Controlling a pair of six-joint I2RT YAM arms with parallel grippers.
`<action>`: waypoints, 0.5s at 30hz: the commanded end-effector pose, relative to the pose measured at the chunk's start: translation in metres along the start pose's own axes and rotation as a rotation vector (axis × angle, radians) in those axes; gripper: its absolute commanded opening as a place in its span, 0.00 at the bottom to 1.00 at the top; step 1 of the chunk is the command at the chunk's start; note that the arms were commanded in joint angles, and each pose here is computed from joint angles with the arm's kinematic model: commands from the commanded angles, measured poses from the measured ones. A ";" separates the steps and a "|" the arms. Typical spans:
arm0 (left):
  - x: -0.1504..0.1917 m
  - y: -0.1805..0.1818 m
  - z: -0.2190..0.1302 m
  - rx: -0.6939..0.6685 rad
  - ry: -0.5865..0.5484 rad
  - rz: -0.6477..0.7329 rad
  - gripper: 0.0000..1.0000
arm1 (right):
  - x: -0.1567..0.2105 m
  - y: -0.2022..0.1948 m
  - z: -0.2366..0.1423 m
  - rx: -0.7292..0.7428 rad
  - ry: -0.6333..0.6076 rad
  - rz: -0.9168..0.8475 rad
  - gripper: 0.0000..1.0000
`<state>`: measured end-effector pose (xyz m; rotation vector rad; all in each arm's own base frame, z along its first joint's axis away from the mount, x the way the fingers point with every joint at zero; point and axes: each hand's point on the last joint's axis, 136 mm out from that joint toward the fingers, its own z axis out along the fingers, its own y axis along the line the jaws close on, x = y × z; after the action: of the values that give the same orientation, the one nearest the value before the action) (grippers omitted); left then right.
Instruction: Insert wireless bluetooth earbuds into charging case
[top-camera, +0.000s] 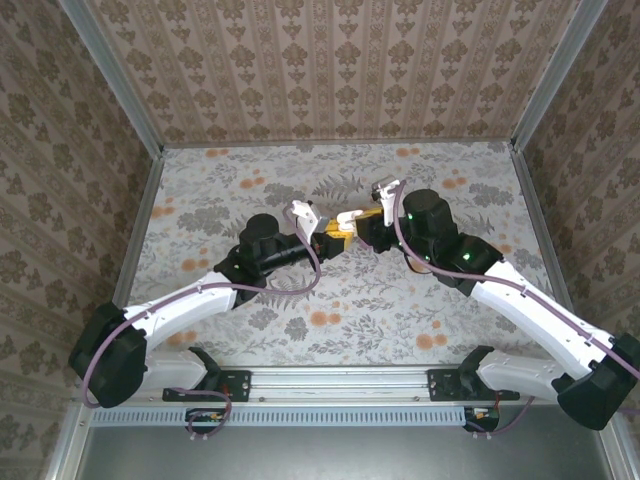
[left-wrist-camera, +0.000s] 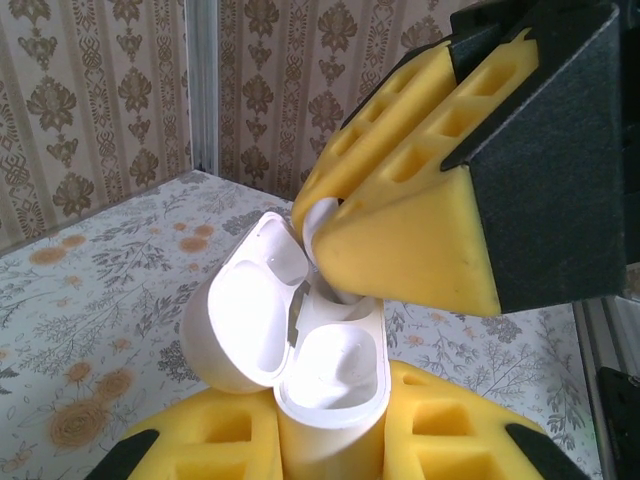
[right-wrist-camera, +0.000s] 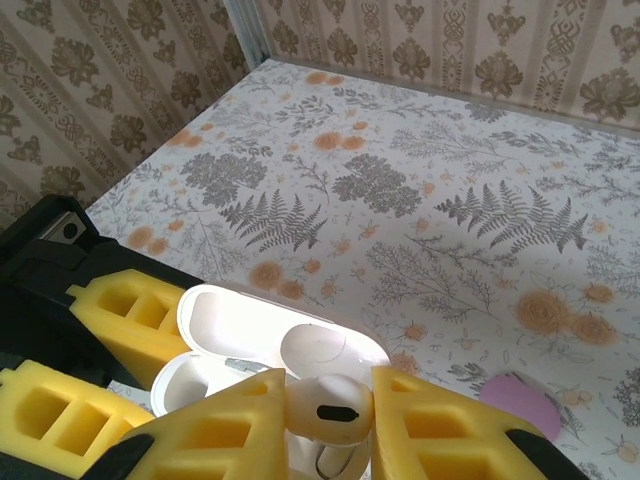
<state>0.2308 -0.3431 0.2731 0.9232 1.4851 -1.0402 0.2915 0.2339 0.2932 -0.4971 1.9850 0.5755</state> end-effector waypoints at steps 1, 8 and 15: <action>-0.035 0.001 -0.002 -0.009 -0.093 0.029 0.16 | 0.008 0.006 -0.005 -0.038 0.018 -0.009 0.25; -0.035 0.000 -0.002 -0.003 -0.093 0.038 0.16 | 0.010 0.009 -0.005 -0.056 0.029 -0.007 0.31; -0.035 -0.002 -0.002 0.004 -0.089 0.044 0.16 | 0.005 0.011 -0.008 -0.069 0.022 0.008 0.38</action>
<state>0.2312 -0.3434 0.2759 0.9218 1.4773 -1.0403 0.2861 0.2372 0.2918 -0.5265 1.9881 0.6045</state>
